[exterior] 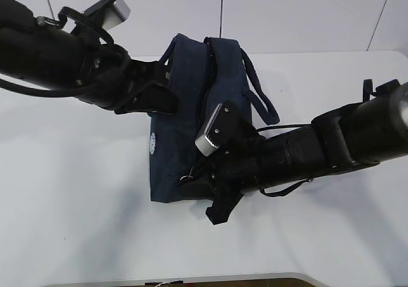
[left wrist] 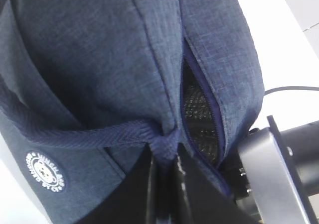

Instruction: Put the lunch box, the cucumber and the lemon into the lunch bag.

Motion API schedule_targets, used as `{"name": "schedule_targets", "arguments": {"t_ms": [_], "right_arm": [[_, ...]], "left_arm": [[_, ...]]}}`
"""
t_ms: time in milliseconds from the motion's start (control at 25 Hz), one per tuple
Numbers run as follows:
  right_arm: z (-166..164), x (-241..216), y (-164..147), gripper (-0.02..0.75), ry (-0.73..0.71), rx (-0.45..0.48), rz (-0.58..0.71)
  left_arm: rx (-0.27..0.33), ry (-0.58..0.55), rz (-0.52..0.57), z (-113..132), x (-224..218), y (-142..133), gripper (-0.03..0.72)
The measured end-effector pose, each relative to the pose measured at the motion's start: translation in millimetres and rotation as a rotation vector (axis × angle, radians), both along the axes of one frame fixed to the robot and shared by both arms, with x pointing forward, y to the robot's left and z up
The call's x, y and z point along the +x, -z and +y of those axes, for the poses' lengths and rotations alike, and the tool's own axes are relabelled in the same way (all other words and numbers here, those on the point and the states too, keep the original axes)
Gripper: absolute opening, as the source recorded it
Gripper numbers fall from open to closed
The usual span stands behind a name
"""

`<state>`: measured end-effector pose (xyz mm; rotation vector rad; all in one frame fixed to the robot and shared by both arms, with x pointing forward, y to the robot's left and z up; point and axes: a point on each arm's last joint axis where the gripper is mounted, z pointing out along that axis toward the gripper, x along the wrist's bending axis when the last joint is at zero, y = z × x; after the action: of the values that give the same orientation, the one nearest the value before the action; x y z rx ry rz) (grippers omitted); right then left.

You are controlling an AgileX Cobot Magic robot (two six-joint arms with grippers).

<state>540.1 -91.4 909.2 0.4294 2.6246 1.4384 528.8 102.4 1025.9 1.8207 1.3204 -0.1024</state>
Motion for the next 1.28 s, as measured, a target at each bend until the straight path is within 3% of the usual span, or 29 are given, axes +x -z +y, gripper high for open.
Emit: {"name": "schedule_targets", "arguments": {"t_ms": [200,440,960,1280], "right_arm": [[-1,2,0,0.056,0.043,-0.003,0.036],[-1,2,0,0.005,0.058,-0.001,0.063],[-4,-7,7,0.005,-0.009,-0.096,0.150],[-8,-13,-5,0.005,-0.020,-0.152,0.189]], "left_arm": [[0.000,0.001,0.000,0,0,0,-0.001],[0.000,0.001,0.000,0,0,0,-0.001],[0.015,0.009,-0.008,1,0,1,-0.001],[0.020,0.008,-0.014,1,0,1,-0.001]]}}
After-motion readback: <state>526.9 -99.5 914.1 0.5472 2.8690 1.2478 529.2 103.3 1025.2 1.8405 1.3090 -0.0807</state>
